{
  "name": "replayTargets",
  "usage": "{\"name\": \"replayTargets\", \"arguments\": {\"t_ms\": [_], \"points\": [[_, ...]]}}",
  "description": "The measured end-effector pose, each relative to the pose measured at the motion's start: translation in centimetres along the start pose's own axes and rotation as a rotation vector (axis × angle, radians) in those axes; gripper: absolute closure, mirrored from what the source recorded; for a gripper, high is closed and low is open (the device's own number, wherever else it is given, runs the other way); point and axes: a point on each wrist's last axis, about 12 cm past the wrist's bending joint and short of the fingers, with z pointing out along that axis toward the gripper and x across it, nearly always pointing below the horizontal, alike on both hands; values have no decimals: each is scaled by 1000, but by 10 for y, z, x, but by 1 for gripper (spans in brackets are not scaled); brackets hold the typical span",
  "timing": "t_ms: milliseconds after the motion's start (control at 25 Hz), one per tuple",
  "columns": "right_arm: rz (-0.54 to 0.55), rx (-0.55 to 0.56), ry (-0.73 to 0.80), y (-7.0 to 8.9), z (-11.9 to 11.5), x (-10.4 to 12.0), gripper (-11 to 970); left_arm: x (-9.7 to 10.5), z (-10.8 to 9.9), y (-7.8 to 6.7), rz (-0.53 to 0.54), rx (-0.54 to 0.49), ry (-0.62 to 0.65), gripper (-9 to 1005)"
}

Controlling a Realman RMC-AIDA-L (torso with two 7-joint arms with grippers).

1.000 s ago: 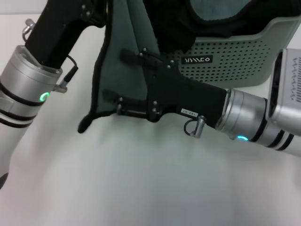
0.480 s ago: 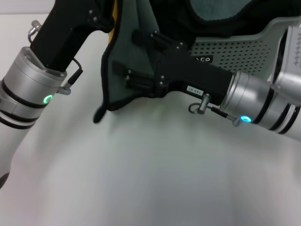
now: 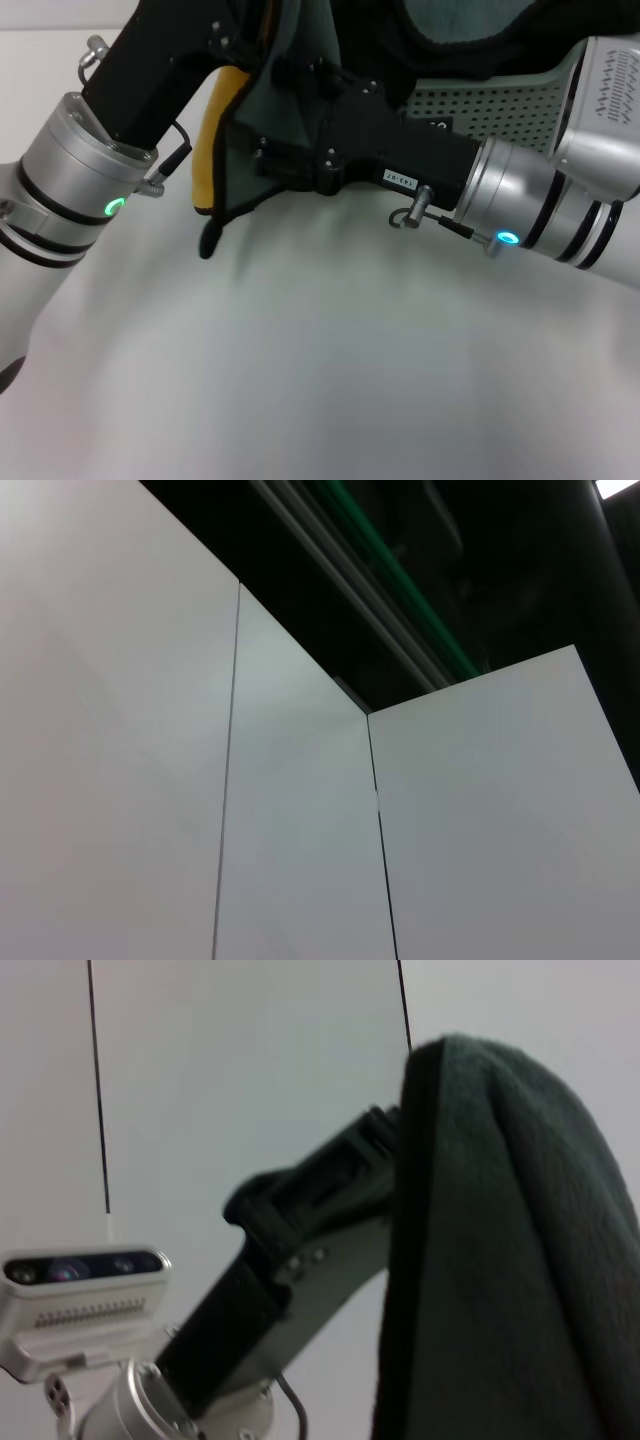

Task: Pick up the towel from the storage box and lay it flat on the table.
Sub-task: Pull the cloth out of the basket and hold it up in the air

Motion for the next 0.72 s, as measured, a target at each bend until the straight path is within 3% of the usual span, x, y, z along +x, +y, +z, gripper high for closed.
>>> {"name": "replayTargets", "arguments": {"t_ms": [320, 720], "points": [[14, 7, 41, 2, 2, 6, 119, 0, 8, 0, -1, 27, -17, 983], [18, -45, 98, 16, 7, 18, 119, -1, 14, 2, 5, 39, -29, 983]]}}
